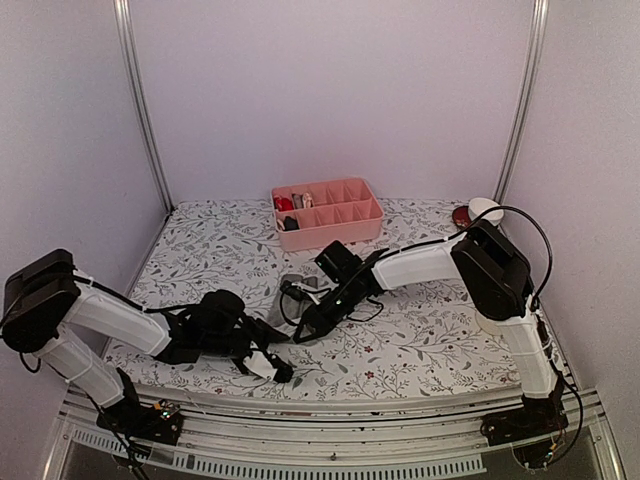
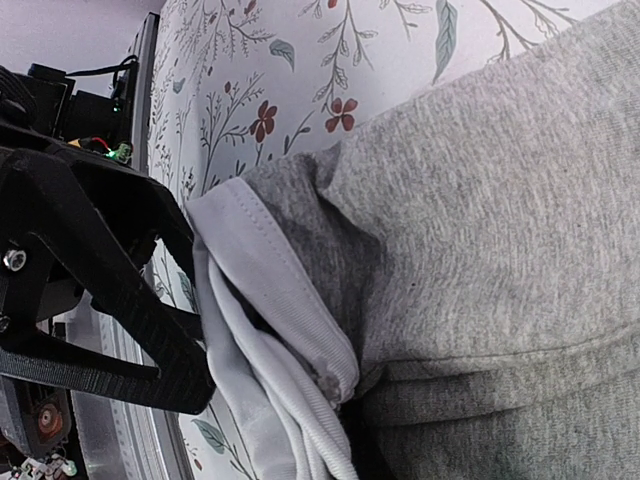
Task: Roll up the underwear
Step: Roll the underwear at the center of the board.
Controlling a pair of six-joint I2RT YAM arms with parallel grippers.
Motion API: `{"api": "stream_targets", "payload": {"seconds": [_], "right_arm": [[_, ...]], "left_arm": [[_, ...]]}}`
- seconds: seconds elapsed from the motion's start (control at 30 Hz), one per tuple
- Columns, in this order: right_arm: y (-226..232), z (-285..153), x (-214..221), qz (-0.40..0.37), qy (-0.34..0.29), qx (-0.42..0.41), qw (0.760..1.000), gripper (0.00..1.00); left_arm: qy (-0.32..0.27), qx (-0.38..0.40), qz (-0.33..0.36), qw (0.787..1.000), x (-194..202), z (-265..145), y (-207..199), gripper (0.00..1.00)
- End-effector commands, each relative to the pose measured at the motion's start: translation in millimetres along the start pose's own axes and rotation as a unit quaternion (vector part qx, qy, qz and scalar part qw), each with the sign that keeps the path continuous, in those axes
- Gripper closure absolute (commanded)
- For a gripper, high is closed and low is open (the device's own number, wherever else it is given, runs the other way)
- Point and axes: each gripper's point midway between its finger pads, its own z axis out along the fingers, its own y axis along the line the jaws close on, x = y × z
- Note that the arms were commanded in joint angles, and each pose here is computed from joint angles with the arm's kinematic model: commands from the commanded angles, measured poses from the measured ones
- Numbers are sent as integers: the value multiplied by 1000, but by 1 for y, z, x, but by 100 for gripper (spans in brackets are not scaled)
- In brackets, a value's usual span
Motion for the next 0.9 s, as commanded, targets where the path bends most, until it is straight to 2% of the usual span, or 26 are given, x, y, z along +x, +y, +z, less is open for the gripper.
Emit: {"api": "stream_targets", "payload": {"seconds": [0.0,0.2,0.33,0.87], "right_arm": [[-6,6,10,20,18,-5,1000,94],[-5,6,9,19,18,-8,1000,95],[-5,5,9,19,17,-9,1000,95],[-4,4,7,14,17,-13,1000,96]], "left_arm": [[29,-9,18,999,8,9,-2,44],[62,6,24,998,21,20,-11,46],[86,9,18,996,31,23,-14,55],[145,65,6,987,56,30,-45,71]]}}
